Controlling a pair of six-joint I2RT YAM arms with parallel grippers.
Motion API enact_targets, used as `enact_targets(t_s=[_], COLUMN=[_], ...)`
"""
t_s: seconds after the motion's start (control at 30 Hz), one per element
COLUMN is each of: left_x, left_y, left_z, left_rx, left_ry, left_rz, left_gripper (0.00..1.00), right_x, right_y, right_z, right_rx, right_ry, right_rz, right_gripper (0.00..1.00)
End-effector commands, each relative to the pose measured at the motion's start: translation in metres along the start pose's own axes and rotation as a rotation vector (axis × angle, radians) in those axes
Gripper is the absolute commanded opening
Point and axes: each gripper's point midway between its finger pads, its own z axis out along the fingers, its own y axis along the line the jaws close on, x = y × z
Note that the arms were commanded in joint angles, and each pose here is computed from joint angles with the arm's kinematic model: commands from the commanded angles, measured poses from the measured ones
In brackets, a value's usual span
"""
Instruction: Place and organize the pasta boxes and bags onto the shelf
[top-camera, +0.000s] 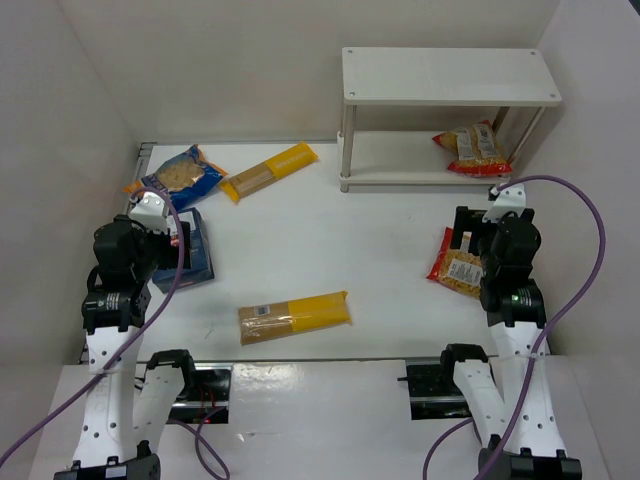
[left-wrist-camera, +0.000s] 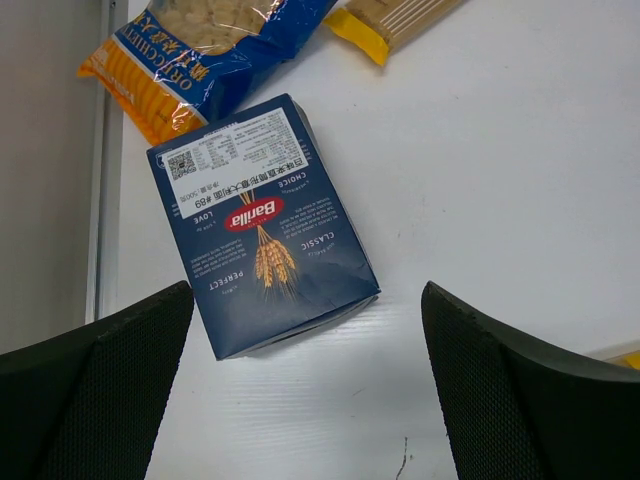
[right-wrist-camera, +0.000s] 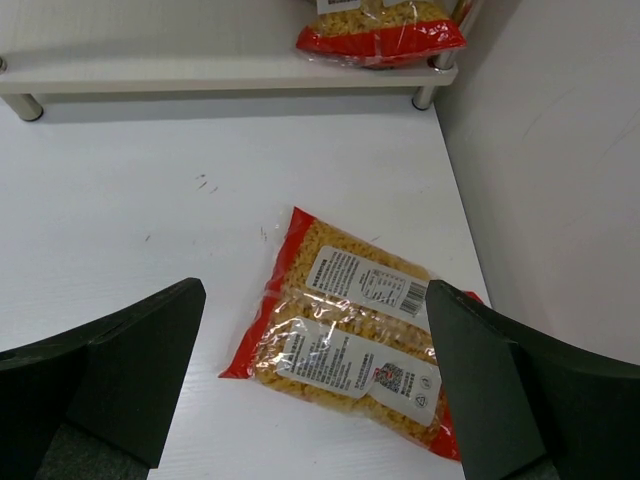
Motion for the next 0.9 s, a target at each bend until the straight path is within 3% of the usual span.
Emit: enact_targets(t_s=[0.0, 0.23, 0.4, 0.57, 0.7, 0.87], left_x=[-0.008, -0.010, -0.007, -0.007, -0.007, -0.007], left_y=[0.000, 0.000, 0.000, -0.002, -0.003, -0.003], left_z=[0.000, -0.002, 0.002, 0.002, 0.002, 0.002], left_rx=[0.011, 0.010, 0.013, 0.022, 0.031, 0.031], left_ry=[-0.036, -0.045, -0.027, -0.028, -0.030, -0.030], left_rz=[0.017, 0.019, 0.016, 0.025, 0.025, 0.025], left_gripper=[1.00, 1.00, 1.00, 1.00, 1.00, 1.00], right_x=[-0.011, -0.002, 0.009, 0.049, 0.079, 0.137], right_y=[-0.004, 0.005, 0.022, 0.019, 0.014, 0.007], right_z=[0.001, 0.012, 0.021, 0.024, 0.023, 0.024], right_rx=[0.016, -0.040, -0.227, -0.389, -0.511, -0.574], right_ry=[-0.047, 0.011, 0.126, 0.371, 0.484, 0.638], right_rz=[0.012, -0.055, -0.323, -0.628, -0.882, -1.027], right_gripper=[1.00, 1.00, 1.00, 1.00, 1.00, 1.00])
